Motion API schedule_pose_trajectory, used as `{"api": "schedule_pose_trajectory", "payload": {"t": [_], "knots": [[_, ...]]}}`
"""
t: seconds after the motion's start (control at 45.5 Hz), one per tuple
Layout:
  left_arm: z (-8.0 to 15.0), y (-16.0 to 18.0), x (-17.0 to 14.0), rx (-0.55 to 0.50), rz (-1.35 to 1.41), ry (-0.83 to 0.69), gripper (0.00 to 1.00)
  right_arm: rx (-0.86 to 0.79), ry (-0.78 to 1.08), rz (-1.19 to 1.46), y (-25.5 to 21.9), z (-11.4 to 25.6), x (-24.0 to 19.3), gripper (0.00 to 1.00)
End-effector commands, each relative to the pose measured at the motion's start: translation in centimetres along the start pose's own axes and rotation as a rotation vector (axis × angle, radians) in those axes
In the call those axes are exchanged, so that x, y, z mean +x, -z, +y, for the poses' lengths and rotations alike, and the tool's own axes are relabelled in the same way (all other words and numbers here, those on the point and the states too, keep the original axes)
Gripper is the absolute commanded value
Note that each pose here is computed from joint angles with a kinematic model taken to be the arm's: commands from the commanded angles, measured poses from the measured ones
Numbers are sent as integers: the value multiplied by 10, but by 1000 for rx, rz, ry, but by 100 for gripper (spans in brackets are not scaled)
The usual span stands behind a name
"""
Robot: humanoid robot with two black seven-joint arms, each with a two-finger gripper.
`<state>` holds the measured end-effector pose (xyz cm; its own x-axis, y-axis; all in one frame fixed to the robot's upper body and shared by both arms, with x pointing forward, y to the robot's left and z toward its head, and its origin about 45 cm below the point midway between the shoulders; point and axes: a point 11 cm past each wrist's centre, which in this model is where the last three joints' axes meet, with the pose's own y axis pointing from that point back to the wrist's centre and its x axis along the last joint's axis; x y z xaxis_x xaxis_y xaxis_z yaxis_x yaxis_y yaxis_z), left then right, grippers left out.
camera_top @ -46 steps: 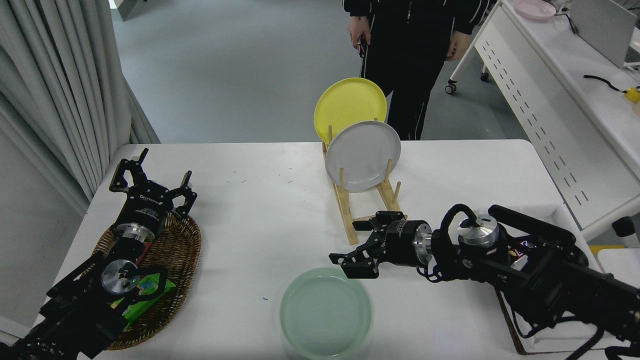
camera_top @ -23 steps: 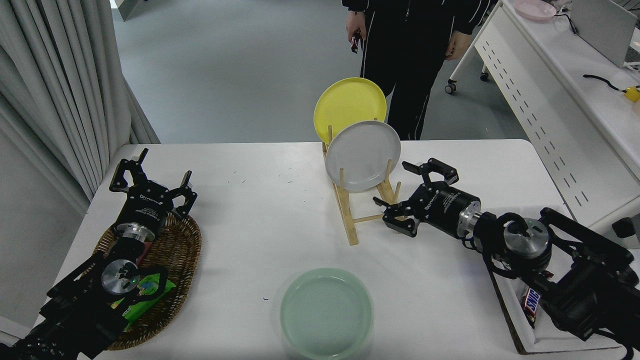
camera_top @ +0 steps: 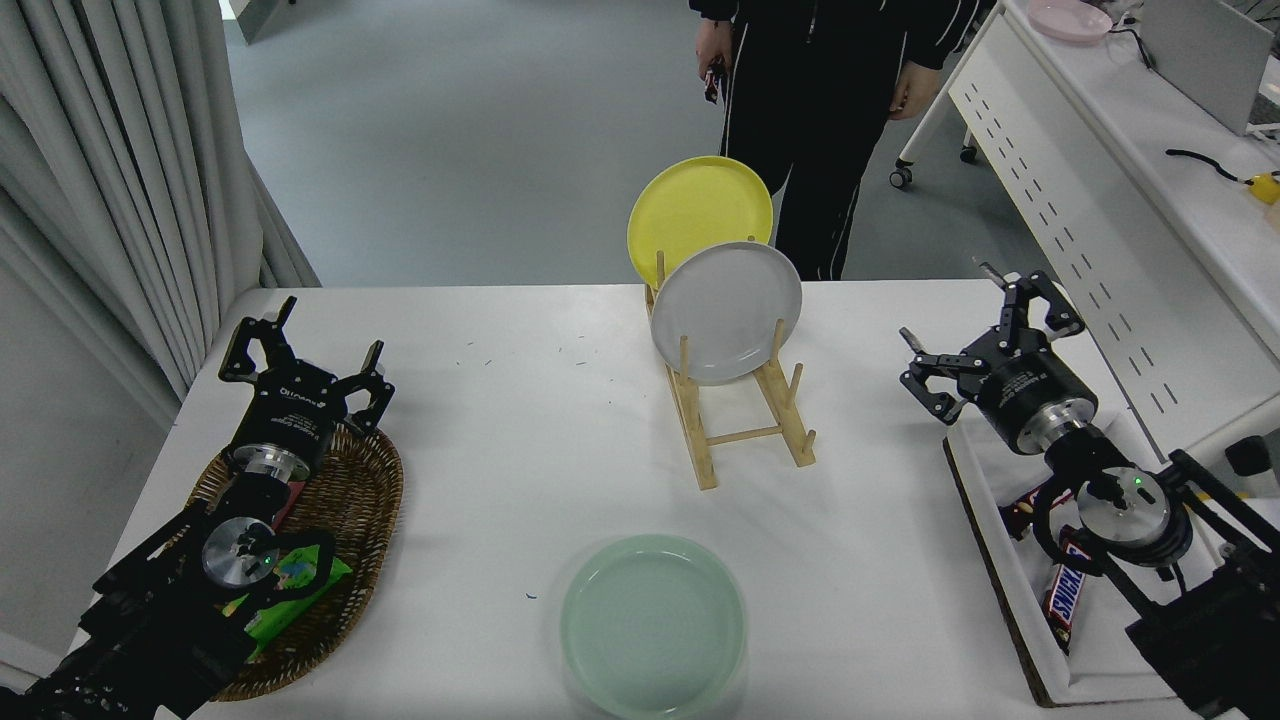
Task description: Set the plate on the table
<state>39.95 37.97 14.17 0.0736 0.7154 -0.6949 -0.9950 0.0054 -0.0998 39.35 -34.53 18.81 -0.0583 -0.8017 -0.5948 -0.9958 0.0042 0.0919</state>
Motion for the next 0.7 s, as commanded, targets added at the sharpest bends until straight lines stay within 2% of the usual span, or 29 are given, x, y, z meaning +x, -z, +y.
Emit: {"api": "schedule_pose_trajectory", "payload": {"t": [0.0,0.198,0.681], "knots": [[0,0,0,0,0,0,100,108,-129,8,-15,8,43,100],[0,0,0,0,0,0,100,66,-83,-24,-35,4,54,100],[0,0,0,0,0,0,100,71,-56,-49,-35,-1,43,100]]}}
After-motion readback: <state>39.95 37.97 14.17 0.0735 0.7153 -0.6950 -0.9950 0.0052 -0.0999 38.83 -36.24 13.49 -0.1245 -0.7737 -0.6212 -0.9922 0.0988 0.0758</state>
